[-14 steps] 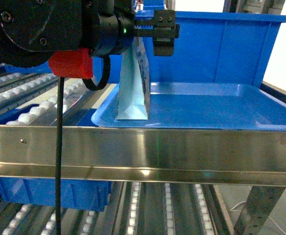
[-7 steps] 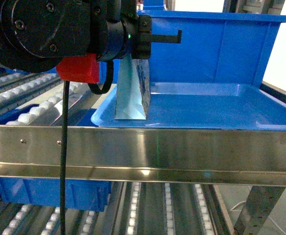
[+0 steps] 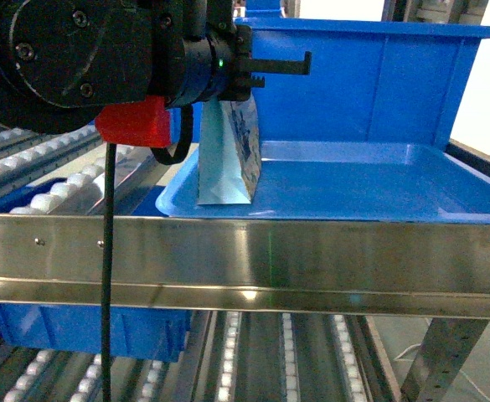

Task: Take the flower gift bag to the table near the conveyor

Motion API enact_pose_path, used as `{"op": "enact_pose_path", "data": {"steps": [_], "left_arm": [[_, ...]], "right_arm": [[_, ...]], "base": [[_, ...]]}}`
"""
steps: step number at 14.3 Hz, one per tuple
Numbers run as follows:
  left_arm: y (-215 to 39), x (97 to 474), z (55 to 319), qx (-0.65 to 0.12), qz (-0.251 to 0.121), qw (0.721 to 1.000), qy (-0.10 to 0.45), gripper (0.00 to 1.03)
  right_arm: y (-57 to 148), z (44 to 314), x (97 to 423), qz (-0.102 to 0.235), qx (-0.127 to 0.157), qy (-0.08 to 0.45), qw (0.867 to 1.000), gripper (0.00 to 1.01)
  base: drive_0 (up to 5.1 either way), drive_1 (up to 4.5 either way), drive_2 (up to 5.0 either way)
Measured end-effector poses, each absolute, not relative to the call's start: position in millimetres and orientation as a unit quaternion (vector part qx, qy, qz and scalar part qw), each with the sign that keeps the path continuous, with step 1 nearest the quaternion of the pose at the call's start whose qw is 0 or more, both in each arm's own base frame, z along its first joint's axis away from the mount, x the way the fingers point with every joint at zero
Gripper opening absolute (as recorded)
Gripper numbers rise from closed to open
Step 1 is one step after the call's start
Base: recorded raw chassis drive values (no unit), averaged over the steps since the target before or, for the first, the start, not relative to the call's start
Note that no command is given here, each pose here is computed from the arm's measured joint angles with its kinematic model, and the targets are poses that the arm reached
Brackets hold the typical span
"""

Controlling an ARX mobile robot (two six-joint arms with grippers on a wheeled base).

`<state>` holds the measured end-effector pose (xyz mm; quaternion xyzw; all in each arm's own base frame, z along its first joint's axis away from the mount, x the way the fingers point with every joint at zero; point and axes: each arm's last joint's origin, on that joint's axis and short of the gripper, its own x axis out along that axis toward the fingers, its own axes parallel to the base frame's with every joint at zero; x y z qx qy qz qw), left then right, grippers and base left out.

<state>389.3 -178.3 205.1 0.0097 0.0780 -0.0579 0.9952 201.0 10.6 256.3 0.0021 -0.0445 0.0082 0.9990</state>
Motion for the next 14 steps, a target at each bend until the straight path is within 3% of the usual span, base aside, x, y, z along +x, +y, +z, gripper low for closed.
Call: {"op": "enact_pose_path", "data": {"steps": [8, 12, 14], "left_arm": [[-164, 356, 250, -0.002, -0.055, 0.998, 0.018, 0.02], [-149, 316, 288, 0.003, -0.051, 0.997, -0.057, 0.02], [-139, 282, 288, 0.021, -0.035, 0.997, -0.058, 0.02]], "right_arm": [[11, 256, 201, 0.008, 0.002, -0.045, 0.999, 0.03], [11, 256, 201, 0.008, 0.002, -0.044, 0.999, 0.03], [11, 256, 201, 0.008, 0.002, -0.044, 0.999, 0.03]], "base": [[0.0, 0.0, 0.0], [0.0, 0.0, 0.0], [0.0, 0.0, 0.0]]}}
